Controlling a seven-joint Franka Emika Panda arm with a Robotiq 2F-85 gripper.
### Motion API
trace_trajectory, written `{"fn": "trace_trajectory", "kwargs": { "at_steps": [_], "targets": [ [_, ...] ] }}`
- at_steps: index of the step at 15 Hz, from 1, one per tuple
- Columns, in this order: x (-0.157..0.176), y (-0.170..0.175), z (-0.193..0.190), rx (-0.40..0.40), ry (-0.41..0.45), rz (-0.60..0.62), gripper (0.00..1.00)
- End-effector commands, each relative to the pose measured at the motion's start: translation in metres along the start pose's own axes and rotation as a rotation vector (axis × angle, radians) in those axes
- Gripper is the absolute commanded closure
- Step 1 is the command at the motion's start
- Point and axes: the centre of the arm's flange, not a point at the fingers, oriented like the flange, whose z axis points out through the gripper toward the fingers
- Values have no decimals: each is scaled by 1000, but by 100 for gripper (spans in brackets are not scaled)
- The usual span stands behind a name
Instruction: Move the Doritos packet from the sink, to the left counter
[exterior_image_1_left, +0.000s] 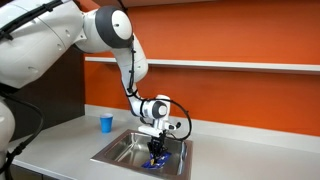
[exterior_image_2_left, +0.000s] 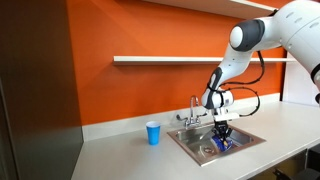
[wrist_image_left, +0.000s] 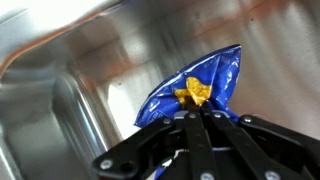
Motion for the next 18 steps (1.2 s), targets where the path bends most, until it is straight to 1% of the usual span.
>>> {"fn": "trace_trajectory", "kwargs": {
  "at_steps": [1, 6, 11, 14, 18],
  "targets": [
    [-23, -3, -30, -12, 0, 18, 99],
    [-34, -15, -58, -27, 26, 14, 99],
    [-45, -35, -82, -59, 37, -14, 99],
    [-54, -52, -91, -87, 38, -55, 99],
    [-73, -87, -97, -128, 35, -152, 99]
  ]
}}
